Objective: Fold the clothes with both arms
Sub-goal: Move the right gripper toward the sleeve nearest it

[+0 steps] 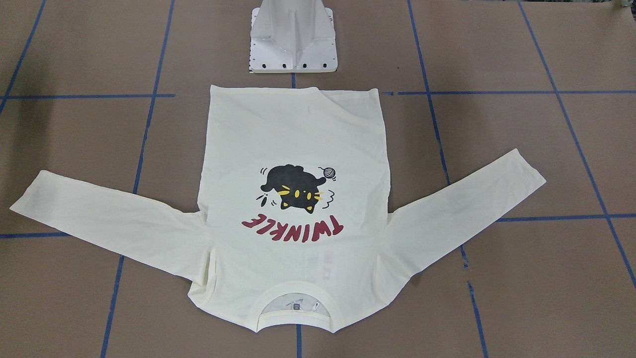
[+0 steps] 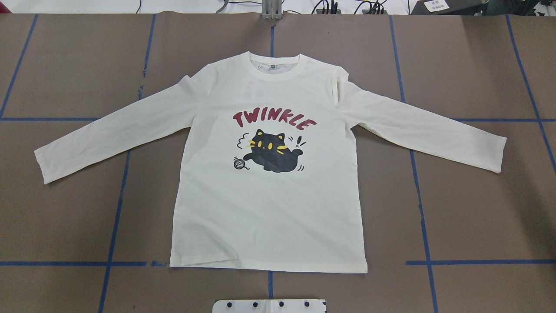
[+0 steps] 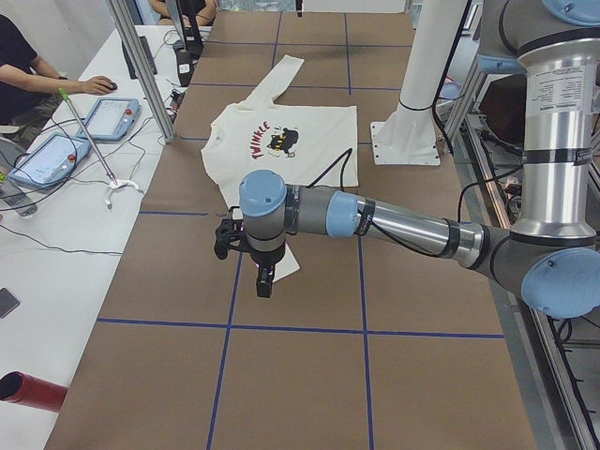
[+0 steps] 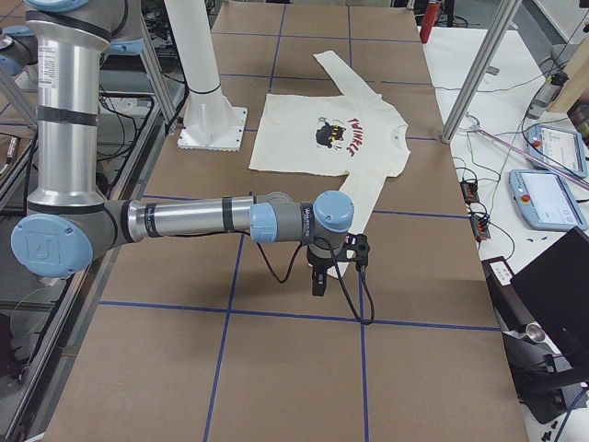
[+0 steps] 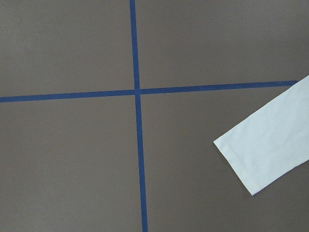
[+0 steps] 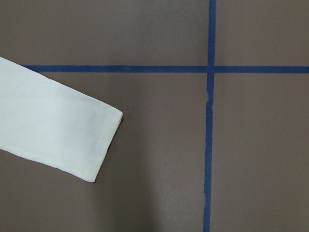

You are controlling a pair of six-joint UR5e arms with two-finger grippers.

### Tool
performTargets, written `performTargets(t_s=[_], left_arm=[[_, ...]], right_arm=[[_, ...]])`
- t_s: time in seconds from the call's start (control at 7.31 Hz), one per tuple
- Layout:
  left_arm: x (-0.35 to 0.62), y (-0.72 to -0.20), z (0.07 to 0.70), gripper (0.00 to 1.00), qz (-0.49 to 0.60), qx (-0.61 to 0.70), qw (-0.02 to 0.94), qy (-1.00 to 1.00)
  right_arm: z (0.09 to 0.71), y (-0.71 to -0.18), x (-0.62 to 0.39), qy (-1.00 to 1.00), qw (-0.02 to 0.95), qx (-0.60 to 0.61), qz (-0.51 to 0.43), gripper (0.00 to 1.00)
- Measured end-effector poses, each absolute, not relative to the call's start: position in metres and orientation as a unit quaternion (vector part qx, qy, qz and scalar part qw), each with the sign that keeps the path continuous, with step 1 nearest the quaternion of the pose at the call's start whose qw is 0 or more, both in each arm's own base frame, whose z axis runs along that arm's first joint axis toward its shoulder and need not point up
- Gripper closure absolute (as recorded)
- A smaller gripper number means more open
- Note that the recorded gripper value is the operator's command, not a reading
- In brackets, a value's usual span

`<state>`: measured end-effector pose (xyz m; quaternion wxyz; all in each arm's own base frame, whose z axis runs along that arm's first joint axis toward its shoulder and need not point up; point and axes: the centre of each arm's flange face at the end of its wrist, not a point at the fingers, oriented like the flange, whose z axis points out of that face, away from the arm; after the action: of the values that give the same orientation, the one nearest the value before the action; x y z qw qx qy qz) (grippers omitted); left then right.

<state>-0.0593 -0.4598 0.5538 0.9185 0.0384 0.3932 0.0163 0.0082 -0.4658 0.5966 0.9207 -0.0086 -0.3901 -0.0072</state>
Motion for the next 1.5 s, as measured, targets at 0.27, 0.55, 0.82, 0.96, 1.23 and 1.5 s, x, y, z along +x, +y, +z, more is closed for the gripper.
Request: performTargets(t_s=[0.27, 0.55, 0.82, 0.96, 1.23, 1.5], left_arm=[[-0.058, -0.462, 0.550, 0.00, 0.019, 0.041, 0.918, 0.394], [-0.056, -0.463, 0.547, 0.00, 0.018, 0.044, 0.916, 0.398], [-0.052, -0.464, 0.537, 0.00, 0.030, 0.063, 0.903, 0.424], [-0.049, -0.463, 0.536, 0.00, 0.033, 0.066, 0.896, 0.438], [-0.048, -0.463, 0.538, 0.00, 0.037, 0.069, 0.891, 0.447], [-0.048, -0.464, 0.543, 0.00, 0.039, 0.074, 0.890, 0.448]], right_arm=[[0.593, -0.469, 0.008, -0.389, 0.921, -0.001, -0.010, 0.00], [0.595, -0.470, 0.006, -0.394, 0.919, 0.023, -0.022, 0.00], [0.593, -0.469, -0.026, -0.400, 0.914, 0.045, -0.061, 0.00], [0.601, -0.470, -0.050, -0.401, 0.912, 0.043, -0.076, 0.00], [0.652, -0.494, -0.086, -0.403, 0.909, 0.056, -0.090, 0.00], [0.678, -0.524, -0.121, -0.406, 0.910, 0.050, -0.064, 0.02]])
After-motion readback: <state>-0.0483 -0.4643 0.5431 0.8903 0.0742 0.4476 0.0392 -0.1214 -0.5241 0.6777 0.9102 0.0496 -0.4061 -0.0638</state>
